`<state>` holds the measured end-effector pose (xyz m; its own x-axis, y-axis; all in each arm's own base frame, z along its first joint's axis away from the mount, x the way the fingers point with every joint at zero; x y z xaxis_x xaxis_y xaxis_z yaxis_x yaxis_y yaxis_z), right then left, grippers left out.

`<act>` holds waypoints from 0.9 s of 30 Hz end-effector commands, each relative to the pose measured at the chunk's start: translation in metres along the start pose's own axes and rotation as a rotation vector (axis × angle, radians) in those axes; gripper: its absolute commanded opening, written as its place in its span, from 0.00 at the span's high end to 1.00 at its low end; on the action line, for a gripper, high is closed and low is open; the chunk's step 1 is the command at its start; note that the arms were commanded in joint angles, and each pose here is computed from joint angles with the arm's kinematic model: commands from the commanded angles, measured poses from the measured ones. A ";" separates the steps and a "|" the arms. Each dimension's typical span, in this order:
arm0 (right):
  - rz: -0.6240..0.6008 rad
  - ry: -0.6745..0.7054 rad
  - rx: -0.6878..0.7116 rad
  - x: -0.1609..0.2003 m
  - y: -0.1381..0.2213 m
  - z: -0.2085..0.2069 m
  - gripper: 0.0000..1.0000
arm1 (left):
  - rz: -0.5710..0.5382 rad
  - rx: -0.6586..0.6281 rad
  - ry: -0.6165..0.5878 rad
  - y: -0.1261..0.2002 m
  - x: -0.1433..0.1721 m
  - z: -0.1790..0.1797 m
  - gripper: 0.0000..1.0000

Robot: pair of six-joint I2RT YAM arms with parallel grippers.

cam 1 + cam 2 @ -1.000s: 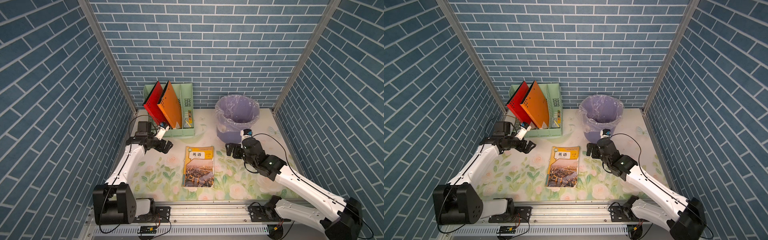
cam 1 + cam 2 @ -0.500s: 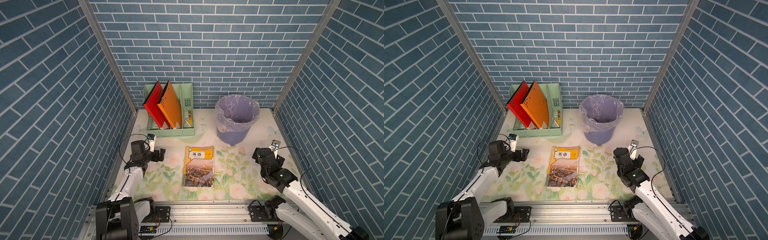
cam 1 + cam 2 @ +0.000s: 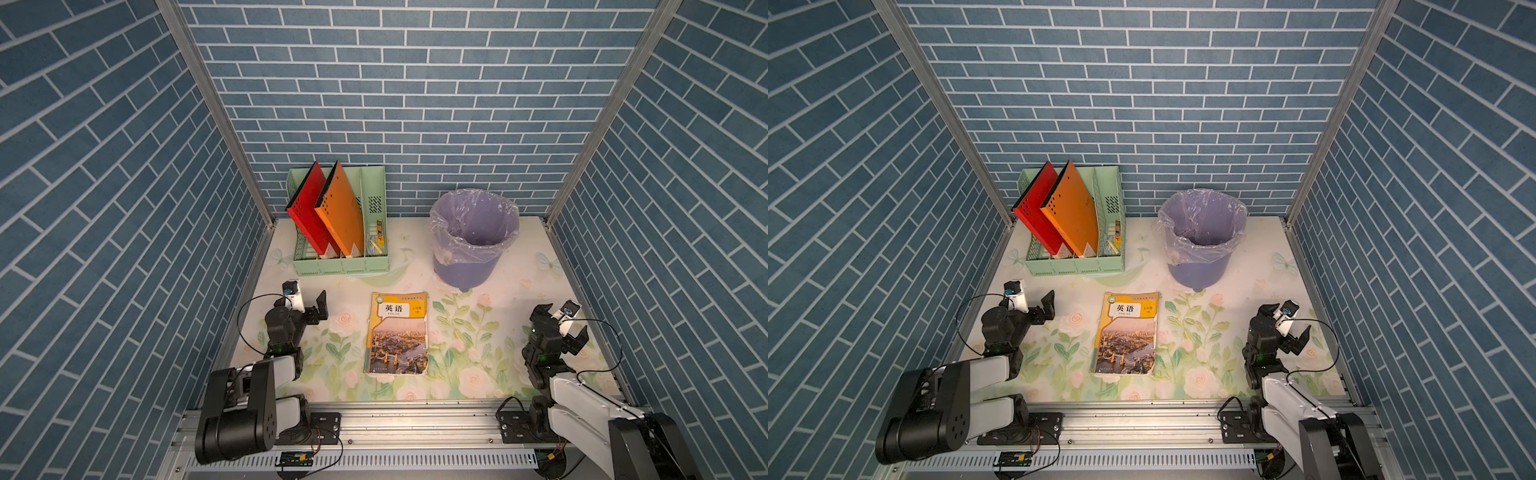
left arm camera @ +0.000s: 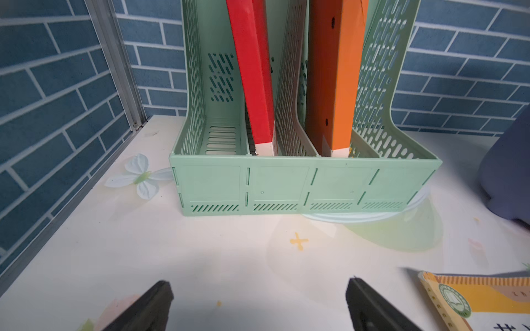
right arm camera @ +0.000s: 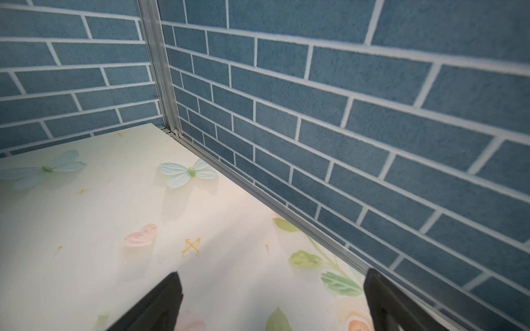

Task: Peel off the used sticky note
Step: Reset both arms

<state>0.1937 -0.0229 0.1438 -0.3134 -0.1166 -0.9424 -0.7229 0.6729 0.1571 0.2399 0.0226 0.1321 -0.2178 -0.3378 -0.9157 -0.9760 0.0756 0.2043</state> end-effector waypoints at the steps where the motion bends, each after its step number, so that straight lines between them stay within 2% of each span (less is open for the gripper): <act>1: -0.127 -0.029 -0.080 -0.025 -0.008 0.010 0.00 | -0.217 0.087 -0.012 -0.003 -0.028 -0.009 0.00; 5: -0.174 0.008 -0.205 -0.030 -0.017 0.031 0.00 | -0.150 0.051 -0.037 -0.019 -0.022 -0.013 0.00; 9: -0.200 0.020 -0.286 -0.032 -0.024 0.047 0.01 | -0.152 0.023 -0.087 -0.014 -0.006 -0.018 0.00; 10: -0.202 0.036 -0.307 -0.030 -0.025 0.051 0.00 | -0.213 0.028 -0.077 -0.010 -0.009 -0.019 0.00; 15: -0.297 0.103 -0.483 -0.025 -0.015 0.059 0.00 | -0.228 -0.050 -0.065 -0.005 -0.008 -0.017 0.00; 21: -0.446 0.124 -0.582 -0.018 0.006 0.055 0.00 | -0.302 -0.077 -0.053 0.009 -0.008 -0.018 0.00; 23: -0.410 0.133 -0.587 -0.020 -0.002 0.061 0.01 | -0.290 -0.104 -0.044 -0.002 -0.012 -0.017 0.00; 25: -0.331 0.122 -0.563 -0.025 -0.019 0.070 0.01 | -0.222 -0.142 -0.032 -0.019 -0.013 -0.014 0.00; 27: -0.258 0.114 -0.575 -0.022 -0.031 0.072 0.01 | -0.173 -0.120 -0.061 -0.027 -0.011 -0.018 0.00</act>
<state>0.2506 0.0164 0.1345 -0.1023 -0.3520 -0.9304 -0.9908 0.1198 0.0636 0.2585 0.0104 0.1479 0.0183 -0.2931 -0.9559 -0.9954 -0.0952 0.0102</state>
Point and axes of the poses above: each gripper's point midway between its finger pads, its own y axis back along the fingers, its own z axis along the line the jaws close on, x = y × z, the point moved 10 cm from there along y, back along the fingers, and after that the axes turned 14 degrees about y, right-handed, at the moved point
